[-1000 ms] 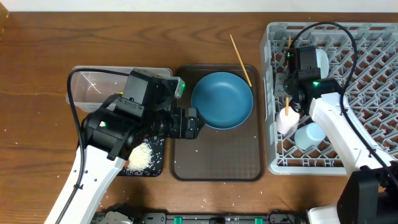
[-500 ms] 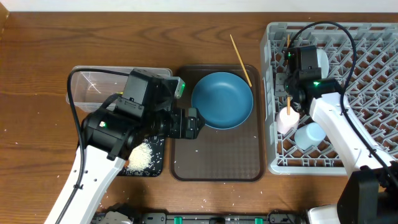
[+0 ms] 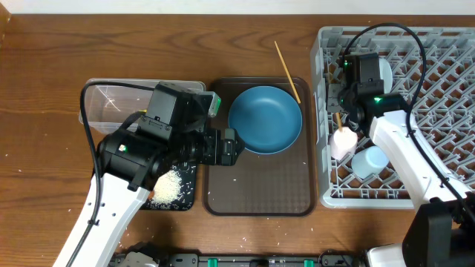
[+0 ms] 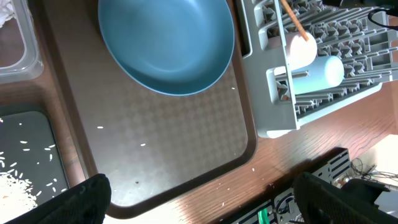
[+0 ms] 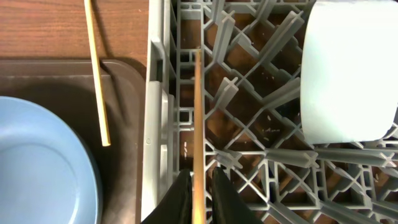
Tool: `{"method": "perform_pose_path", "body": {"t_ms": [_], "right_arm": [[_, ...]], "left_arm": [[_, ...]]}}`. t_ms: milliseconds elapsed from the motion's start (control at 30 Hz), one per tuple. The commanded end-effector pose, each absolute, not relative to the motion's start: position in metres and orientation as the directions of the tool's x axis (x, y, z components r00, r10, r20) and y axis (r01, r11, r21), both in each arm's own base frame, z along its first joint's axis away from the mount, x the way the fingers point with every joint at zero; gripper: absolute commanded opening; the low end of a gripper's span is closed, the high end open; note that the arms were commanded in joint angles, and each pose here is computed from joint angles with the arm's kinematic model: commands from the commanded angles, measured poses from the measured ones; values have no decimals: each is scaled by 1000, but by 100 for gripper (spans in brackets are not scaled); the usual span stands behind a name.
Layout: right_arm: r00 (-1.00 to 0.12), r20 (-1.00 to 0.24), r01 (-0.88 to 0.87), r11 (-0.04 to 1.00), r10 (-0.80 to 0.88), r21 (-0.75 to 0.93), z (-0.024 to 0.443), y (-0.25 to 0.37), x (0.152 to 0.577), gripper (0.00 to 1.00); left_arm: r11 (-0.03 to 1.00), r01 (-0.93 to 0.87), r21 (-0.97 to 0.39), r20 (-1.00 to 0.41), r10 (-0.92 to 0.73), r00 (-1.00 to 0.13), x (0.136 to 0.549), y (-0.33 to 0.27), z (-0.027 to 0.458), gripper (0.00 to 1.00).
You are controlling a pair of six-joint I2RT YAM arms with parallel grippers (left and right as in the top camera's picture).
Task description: Sort waste into correct bins and load items into the dishwasher rack
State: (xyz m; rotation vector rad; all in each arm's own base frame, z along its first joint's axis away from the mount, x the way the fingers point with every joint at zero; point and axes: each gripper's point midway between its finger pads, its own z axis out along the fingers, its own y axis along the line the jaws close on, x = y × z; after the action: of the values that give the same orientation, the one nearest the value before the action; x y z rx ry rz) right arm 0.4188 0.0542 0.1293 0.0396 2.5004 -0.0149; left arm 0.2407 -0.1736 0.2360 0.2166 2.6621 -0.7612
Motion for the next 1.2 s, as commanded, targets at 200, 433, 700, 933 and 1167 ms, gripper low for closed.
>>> {"method": "perform_pose_path", "body": {"t_ms": [200, 433, 700, 933, 1167], "right_arm": [[-793, -608, 43, 999, 36, 4, 134, 49, 421, 17], [-795, -603, -11, 994, 59, 112, 135, 69, 422, 20], [-731, -681, -241, 919, 40, 312, 165, 132, 434, 23], [-656, -755, -249, 938, 21, 242, 179, 144, 447, 22], [-596, -803, -171, 979, -13, 111, 182, 132, 460, 19]], "left_arm": [[849, 240, -470, -379, 51, -924, 241, -172, 233, 96], [849, 240, -470, -379, 51, -924, 241, -172, 233, 96], [849, 240, -470, -379, 51, -924, 241, -172, 233, 96], [849, 240, -470, -379, 51, -924, 241, -172, 233, 96], [849, 240, -470, -379, 51, -924, 241, -172, 233, 96]]}}
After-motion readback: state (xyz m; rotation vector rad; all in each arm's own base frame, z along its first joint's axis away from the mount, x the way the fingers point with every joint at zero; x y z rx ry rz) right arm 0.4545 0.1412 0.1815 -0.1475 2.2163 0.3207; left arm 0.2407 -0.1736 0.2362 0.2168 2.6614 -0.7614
